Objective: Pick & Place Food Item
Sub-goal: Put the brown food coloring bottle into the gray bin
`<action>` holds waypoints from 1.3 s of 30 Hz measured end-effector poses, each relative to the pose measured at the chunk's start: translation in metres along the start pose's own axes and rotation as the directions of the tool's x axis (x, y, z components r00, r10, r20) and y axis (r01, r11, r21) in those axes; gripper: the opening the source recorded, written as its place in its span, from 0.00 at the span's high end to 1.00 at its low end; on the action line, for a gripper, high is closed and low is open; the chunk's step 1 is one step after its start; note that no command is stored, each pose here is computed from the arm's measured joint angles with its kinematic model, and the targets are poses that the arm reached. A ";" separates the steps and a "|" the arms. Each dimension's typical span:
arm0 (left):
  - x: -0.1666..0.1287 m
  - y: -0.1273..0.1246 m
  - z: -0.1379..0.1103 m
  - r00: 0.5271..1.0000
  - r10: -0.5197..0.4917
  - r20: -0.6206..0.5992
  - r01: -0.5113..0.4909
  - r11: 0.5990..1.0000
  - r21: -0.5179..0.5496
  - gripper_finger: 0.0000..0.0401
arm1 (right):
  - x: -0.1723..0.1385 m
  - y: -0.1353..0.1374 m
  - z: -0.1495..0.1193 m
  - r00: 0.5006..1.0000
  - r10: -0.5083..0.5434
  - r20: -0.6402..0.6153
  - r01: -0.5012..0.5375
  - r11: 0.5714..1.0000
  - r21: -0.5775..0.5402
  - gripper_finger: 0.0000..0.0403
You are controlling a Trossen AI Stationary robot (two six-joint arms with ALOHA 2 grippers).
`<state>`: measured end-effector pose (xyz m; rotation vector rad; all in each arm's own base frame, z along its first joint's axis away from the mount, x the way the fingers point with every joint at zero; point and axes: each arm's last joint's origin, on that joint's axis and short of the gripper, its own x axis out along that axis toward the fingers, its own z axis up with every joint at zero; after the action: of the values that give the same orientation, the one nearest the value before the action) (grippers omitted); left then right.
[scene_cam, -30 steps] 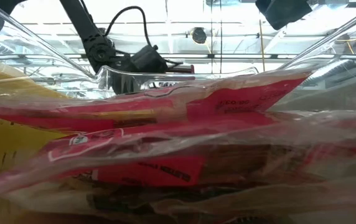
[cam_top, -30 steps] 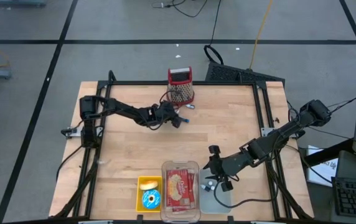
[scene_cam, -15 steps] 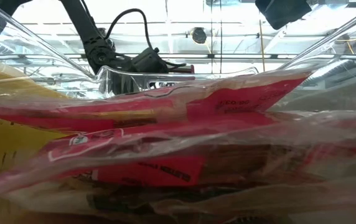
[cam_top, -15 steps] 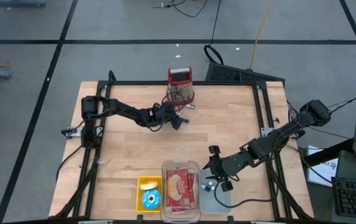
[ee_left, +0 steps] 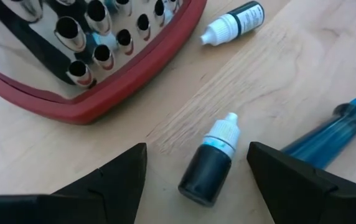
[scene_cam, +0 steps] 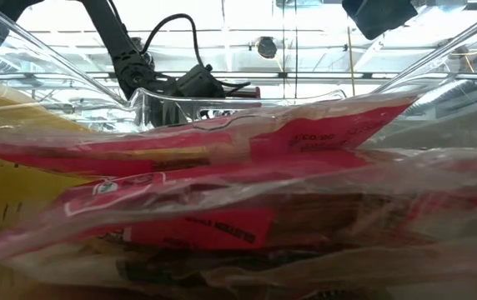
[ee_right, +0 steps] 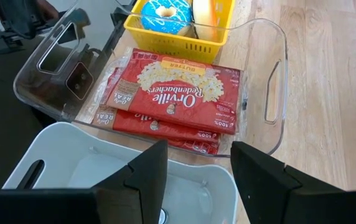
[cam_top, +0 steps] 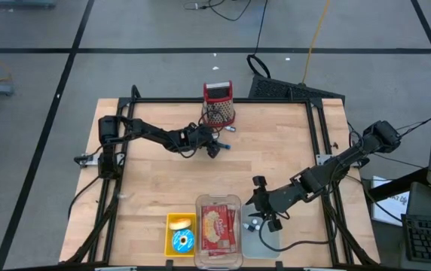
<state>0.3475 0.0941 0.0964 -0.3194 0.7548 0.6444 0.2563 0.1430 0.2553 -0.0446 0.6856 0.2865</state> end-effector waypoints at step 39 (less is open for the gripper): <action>-0.061 -0.026 0.019 0.986 -0.168 0.015 0.167 0.985 0.028 0.79 | 0.000 0.000 -0.001 1.000 -0.003 -0.010 0.003 1.000 -0.001 0.59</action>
<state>0.3409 0.0575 0.1541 -0.3483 0.7110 0.4771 0.2558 0.1426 0.2546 -0.0479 0.6952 0.2842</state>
